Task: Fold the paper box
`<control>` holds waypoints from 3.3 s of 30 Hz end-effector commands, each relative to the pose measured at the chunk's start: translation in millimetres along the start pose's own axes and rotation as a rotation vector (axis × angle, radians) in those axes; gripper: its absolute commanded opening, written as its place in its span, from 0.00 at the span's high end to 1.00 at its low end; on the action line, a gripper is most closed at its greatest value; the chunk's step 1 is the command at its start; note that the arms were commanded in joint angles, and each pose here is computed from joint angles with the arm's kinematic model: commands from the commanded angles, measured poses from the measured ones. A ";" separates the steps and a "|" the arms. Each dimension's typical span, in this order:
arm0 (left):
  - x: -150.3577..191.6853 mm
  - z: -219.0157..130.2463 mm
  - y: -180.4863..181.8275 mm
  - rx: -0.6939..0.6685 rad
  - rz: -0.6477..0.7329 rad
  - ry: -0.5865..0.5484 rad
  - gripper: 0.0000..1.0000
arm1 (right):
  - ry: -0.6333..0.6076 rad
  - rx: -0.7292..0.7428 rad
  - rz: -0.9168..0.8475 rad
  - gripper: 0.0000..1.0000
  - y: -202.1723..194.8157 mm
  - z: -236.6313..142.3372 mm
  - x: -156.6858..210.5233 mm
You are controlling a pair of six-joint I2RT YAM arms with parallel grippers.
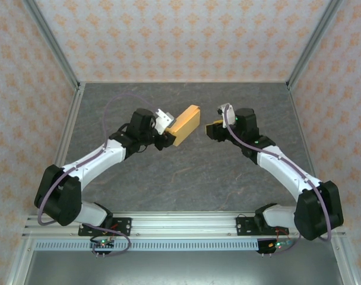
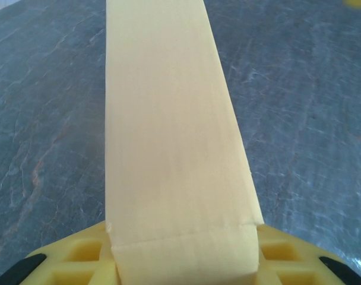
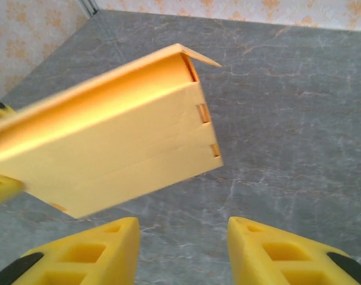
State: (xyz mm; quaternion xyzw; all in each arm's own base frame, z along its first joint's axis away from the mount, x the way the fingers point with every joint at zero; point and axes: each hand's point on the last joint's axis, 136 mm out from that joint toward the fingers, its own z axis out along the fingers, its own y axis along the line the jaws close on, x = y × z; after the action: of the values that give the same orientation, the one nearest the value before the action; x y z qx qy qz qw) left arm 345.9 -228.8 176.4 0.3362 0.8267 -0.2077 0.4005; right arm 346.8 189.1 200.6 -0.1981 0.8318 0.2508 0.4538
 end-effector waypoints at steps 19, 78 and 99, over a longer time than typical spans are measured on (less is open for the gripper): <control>21.2 10.0 -25.2 0.411 0.385 0.121 0.78 | -0.104 -0.021 -0.399 0.59 -10.4 -26.9 21.3; 54.5 33.9 -5.8 0.542 0.534 0.165 0.69 | 0.094 -0.131 -0.607 0.66 20.0 -9.4 80.5; 56.5 33.8 -7.4 0.552 0.546 0.172 0.69 | 0.054 -0.092 -0.614 0.73 12.4 2.7 70.3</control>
State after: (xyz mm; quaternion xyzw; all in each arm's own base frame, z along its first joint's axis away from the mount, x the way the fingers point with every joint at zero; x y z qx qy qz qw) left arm 331.6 -234.0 106.5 0.6486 0.6576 -0.2782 0.2636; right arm 294.9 187.0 124.3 -0.4689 0.7486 0.1371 0.4483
